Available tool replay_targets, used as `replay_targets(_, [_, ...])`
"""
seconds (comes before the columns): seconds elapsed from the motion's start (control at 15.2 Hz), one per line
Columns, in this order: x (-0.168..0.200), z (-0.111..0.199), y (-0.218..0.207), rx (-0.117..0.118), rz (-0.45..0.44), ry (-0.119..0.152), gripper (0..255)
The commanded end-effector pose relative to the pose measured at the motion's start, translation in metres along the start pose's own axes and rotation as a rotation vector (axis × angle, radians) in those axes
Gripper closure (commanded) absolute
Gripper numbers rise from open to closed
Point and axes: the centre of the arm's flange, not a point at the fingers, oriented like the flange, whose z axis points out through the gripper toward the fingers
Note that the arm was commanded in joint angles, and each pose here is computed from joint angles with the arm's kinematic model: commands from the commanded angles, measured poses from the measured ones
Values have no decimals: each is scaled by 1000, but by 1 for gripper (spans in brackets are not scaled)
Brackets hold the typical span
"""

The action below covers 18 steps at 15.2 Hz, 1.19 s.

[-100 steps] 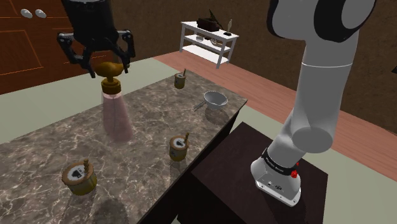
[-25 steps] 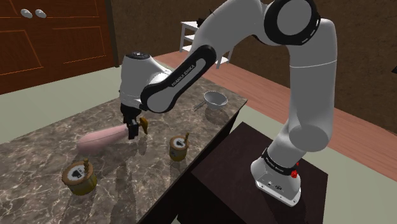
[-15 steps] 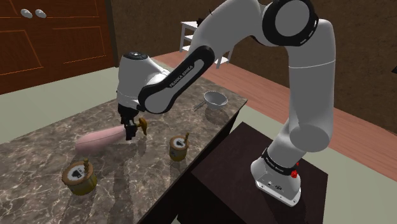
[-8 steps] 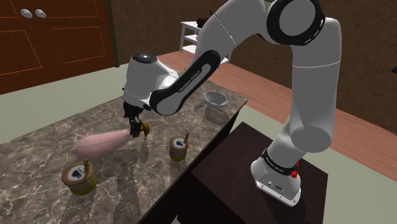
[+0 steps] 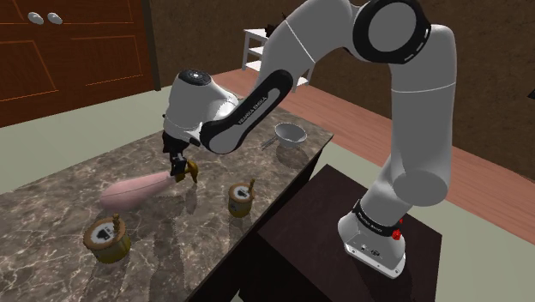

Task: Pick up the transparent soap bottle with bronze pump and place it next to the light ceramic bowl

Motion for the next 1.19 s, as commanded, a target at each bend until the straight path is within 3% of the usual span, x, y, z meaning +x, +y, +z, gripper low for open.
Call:
replay_targets(0.0, [5, 27, 20, -53, -3, 32, 0])
replay_targets(0.2, [5, 27, 20, -53, -3, 32, 0])
replay_targets(0.26, [2, 23, 19, -53, -3, 31, 255])
replay_targets(0.53, [-6, 44, 29, -52, -2, 34, 255])
replay_targets(1.12, [1, 7, 14, -53, -3, 32, 255])
